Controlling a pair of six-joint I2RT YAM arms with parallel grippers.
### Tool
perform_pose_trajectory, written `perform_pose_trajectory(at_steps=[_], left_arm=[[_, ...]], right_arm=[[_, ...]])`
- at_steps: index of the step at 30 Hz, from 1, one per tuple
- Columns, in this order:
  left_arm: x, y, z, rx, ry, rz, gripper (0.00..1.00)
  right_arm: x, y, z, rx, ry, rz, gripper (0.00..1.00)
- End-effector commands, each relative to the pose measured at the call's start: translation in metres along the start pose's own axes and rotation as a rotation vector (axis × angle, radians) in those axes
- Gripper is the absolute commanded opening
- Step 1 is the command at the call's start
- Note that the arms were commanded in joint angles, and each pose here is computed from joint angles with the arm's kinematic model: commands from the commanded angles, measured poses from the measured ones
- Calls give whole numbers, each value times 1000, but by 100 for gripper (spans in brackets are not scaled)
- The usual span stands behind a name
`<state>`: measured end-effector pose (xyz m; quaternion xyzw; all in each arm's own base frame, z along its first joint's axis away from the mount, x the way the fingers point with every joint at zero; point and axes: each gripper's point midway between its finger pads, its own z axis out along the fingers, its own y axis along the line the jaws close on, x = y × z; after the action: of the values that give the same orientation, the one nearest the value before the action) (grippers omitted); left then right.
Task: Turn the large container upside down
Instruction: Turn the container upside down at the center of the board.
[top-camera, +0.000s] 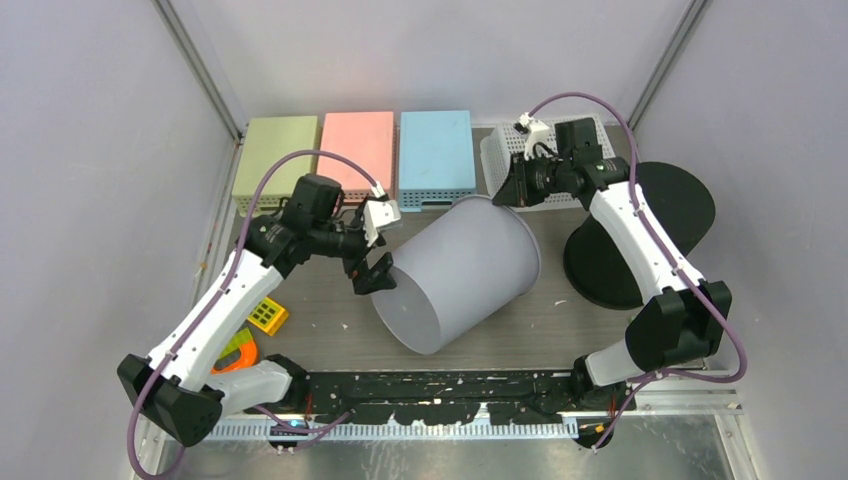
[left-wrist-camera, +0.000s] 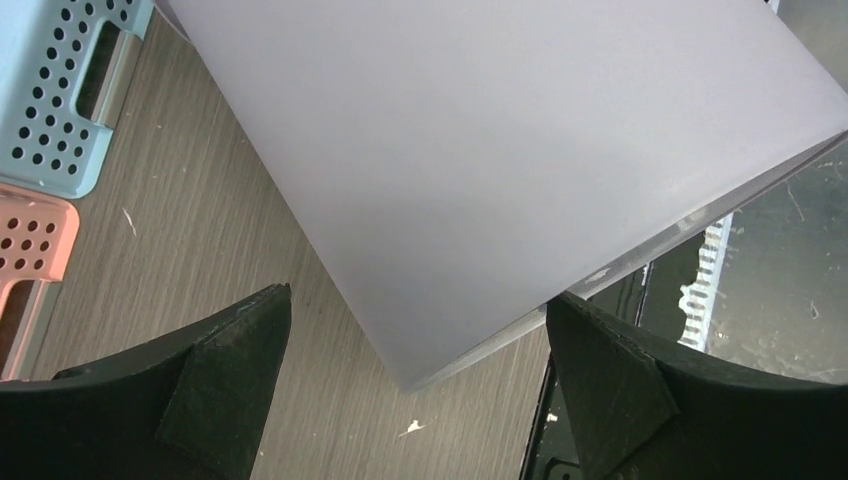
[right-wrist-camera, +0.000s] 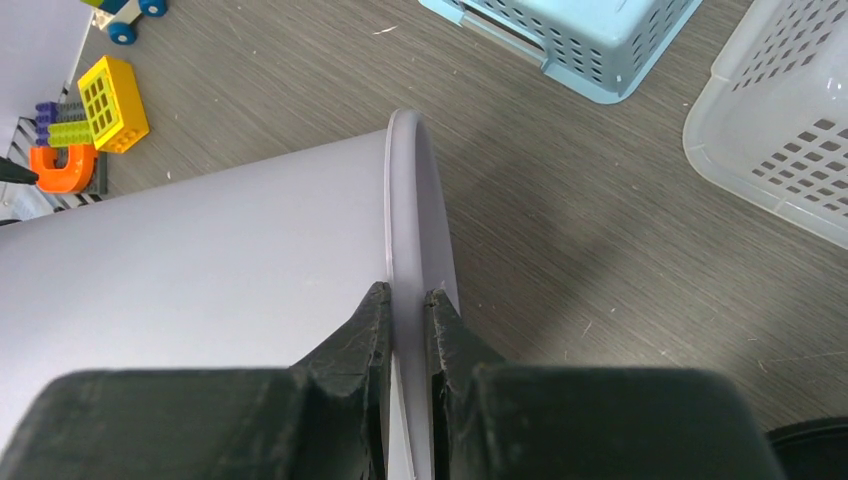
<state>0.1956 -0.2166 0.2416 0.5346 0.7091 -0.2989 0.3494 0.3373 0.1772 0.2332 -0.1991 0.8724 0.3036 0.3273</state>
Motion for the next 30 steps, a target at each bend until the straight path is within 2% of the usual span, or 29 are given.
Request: perform_pose_trajectory(at_steps=[1, 15, 30], left_arm=[[-57, 34, -2, -131, -171, 87, 100], [-76, 52, 8, -146, -183, 20, 100], [-75, 62, 23, -136, -176, -48, 100]], right_arm=[[63, 26, 2, -125, 210, 138, 1], [73, -15, 7, 2, 161, 103, 1], [52, -40, 24, 84, 84, 80, 1]])
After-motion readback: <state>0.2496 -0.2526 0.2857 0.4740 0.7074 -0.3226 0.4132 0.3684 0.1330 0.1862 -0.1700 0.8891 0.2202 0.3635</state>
